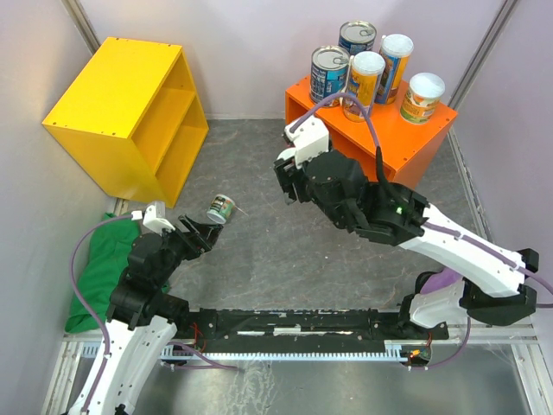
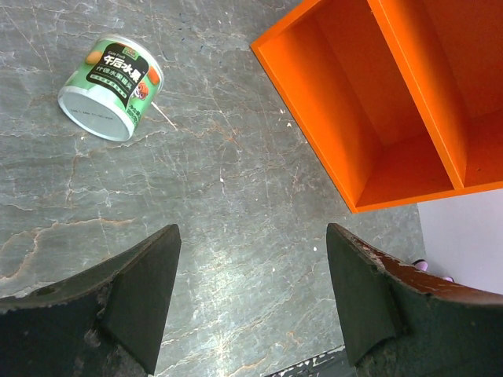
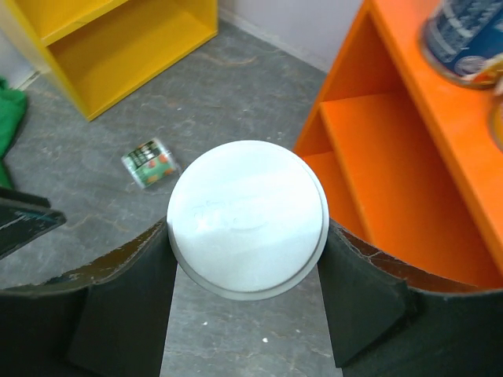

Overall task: Place and organize the canned foods onto the counter
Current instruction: Place the canned food on the counter.

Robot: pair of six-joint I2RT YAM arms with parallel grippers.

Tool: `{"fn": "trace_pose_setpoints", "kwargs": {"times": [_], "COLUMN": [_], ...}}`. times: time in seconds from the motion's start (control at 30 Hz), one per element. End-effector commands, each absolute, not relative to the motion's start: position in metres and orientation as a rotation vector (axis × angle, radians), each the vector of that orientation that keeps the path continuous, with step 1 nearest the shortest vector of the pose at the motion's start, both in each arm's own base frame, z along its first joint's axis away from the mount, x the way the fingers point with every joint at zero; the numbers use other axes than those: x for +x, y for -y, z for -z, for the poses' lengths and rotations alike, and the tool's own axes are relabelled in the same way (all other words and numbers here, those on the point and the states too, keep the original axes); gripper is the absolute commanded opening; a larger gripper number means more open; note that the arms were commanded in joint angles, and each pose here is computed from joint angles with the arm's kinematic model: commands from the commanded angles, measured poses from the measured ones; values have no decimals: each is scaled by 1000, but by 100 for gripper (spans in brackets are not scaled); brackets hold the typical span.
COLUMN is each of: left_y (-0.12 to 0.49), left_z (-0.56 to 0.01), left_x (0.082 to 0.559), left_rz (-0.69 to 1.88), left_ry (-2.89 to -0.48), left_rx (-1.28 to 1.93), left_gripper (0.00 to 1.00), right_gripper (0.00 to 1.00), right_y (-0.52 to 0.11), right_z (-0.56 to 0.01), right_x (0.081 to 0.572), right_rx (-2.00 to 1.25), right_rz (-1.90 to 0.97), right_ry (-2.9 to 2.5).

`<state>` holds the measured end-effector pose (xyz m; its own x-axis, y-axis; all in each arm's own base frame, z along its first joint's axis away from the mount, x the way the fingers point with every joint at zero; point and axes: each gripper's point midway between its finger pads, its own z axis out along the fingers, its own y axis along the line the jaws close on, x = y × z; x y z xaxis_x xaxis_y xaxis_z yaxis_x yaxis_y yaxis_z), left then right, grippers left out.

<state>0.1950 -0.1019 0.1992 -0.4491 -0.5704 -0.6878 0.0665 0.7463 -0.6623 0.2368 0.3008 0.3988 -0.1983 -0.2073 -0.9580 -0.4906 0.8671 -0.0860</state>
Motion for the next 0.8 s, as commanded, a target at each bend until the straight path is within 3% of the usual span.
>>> {"fn": "trace_pose_setpoints", "kwargs": {"times": [0.0, 0.77], "left_y": [104, 100], "left_z": [-213, -220], "left_x": [198, 191], "left_rz": [792, 781], "left_ry": [-1859, -1852], "left_rx": [-358, -361], "left_gripper": [81, 81], "right_gripper": [1, 2], "right_y": [-260, -163], "right_z": [-451, -493], "right_x": [250, 294], "right_rx": [-384, -30], "right_rz": [-209, 19], "right_ry": [-1692, -1628]}}
